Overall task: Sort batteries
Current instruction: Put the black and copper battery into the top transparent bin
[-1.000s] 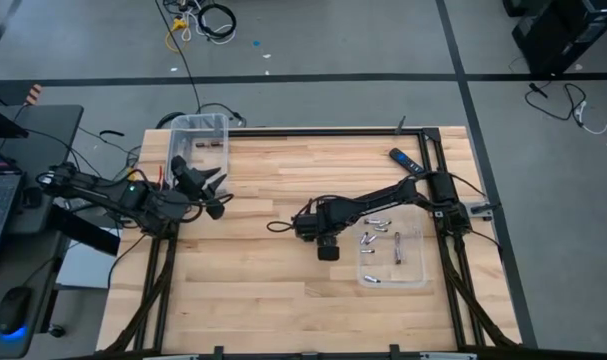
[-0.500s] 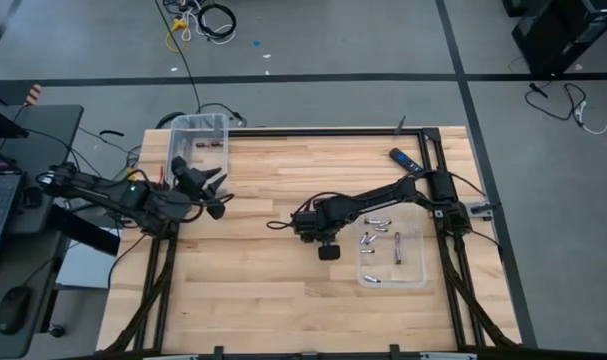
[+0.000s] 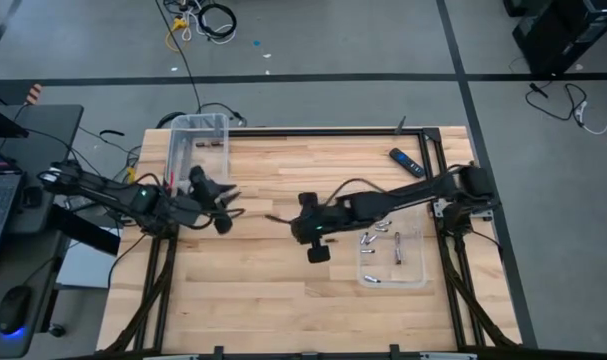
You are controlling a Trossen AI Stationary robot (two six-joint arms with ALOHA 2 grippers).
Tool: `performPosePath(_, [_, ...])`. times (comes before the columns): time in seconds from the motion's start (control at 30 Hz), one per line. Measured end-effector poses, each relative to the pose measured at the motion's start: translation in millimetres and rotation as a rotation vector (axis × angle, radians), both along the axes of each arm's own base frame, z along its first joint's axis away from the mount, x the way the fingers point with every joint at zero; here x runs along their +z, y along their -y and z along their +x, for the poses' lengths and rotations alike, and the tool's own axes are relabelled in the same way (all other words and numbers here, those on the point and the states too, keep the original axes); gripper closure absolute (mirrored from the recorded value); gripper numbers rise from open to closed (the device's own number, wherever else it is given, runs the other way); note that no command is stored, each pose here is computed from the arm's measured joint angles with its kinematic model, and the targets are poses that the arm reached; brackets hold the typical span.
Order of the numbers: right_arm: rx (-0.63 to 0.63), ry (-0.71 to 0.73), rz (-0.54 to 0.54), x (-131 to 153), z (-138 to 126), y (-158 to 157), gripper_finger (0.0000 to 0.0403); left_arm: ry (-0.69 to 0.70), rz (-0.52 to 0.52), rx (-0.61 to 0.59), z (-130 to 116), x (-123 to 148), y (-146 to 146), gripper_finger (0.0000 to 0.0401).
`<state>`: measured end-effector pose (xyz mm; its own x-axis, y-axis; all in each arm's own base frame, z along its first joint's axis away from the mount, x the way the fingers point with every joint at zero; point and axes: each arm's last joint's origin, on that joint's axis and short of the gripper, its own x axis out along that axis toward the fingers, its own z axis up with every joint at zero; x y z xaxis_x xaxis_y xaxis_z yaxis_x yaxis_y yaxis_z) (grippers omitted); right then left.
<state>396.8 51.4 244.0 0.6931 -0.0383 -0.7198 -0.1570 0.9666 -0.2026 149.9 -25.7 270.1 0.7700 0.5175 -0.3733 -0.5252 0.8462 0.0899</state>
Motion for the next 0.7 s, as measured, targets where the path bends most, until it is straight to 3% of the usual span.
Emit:
performPosePath(0.17, [0.134,0.357,0.034,19,-11,-13,0.0396,0.077,0.034,-0.268,12,-1,16,0.0299])
performPosePath(0.37, [0.256,0.908,0.084,24,-26,-18,0.0396,0.351,0.160,-0.647,19,-23,30,0.0299])
performPosePath(0.5, [0.292,1.095,0.148,21,-35,-17,0.0396,0.504,0.206,-0.641,19,-40,29,0.0299])
performPosePath(0.7, [0.300,1.176,0.154,20,-29,-16,0.0396,0.592,0.217,-0.562,42,-46,27,0.0299])
